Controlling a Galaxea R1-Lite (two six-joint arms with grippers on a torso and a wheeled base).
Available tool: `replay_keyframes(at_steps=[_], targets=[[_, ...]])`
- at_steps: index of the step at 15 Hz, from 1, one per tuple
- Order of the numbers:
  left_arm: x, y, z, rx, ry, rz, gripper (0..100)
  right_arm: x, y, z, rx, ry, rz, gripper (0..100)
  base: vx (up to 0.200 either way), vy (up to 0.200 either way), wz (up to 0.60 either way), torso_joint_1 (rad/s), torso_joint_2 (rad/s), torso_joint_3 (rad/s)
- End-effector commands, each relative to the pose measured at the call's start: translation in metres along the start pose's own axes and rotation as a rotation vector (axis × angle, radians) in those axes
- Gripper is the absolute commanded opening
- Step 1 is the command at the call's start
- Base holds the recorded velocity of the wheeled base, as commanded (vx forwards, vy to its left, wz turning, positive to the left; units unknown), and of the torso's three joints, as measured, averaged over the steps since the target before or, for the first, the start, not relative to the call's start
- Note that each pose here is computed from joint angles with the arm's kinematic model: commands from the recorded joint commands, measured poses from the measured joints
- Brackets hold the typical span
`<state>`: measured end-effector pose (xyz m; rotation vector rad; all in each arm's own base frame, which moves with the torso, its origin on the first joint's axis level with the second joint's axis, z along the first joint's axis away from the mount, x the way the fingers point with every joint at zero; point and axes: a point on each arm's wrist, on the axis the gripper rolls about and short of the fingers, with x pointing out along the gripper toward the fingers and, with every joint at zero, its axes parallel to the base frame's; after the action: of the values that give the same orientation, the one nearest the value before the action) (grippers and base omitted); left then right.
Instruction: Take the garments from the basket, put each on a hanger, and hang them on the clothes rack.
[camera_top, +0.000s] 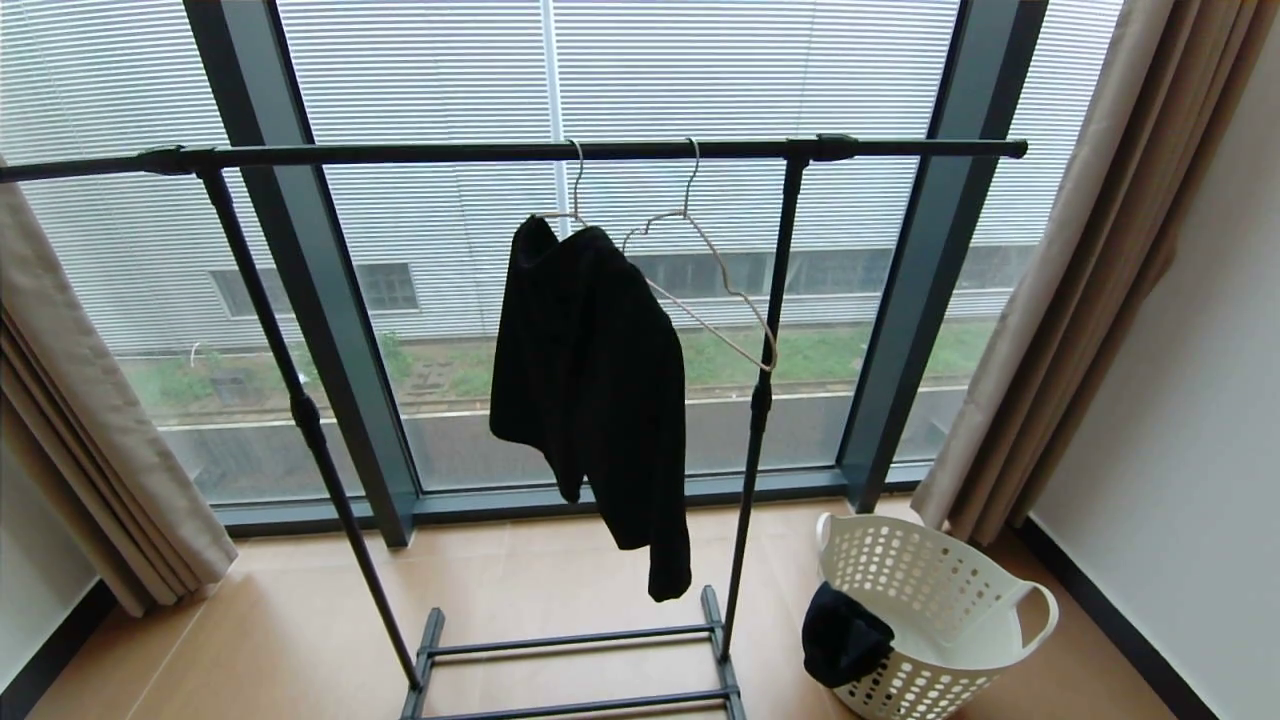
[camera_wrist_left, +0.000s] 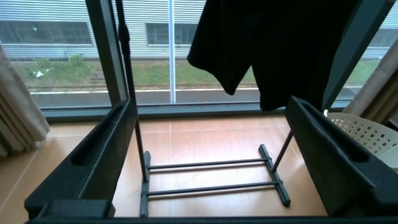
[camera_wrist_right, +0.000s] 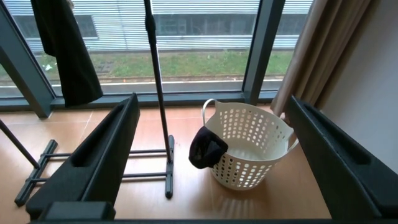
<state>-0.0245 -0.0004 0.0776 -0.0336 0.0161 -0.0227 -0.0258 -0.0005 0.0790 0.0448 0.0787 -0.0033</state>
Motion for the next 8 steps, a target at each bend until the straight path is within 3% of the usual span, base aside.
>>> replay_keyframes(at_steps=[1, 8], targets=[[0.0001, 0.0000, 0.0001, 0.000, 0.001, 0.000, 100, 0.0001, 0.0000, 0.0002, 0.000, 0.001, 0.000, 100, 0.000, 0.000, 0.00, -0.207, 0.54, 0.325], [0.0001, 0.0000, 0.0001, 0.000, 0.001, 0.000, 100, 0.0001, 0.0000, 0.0002, 0.000, 0.001, 0.000, 100, 0.000, 0.000, 0.00, -0.183, 0.51, 0.329]])
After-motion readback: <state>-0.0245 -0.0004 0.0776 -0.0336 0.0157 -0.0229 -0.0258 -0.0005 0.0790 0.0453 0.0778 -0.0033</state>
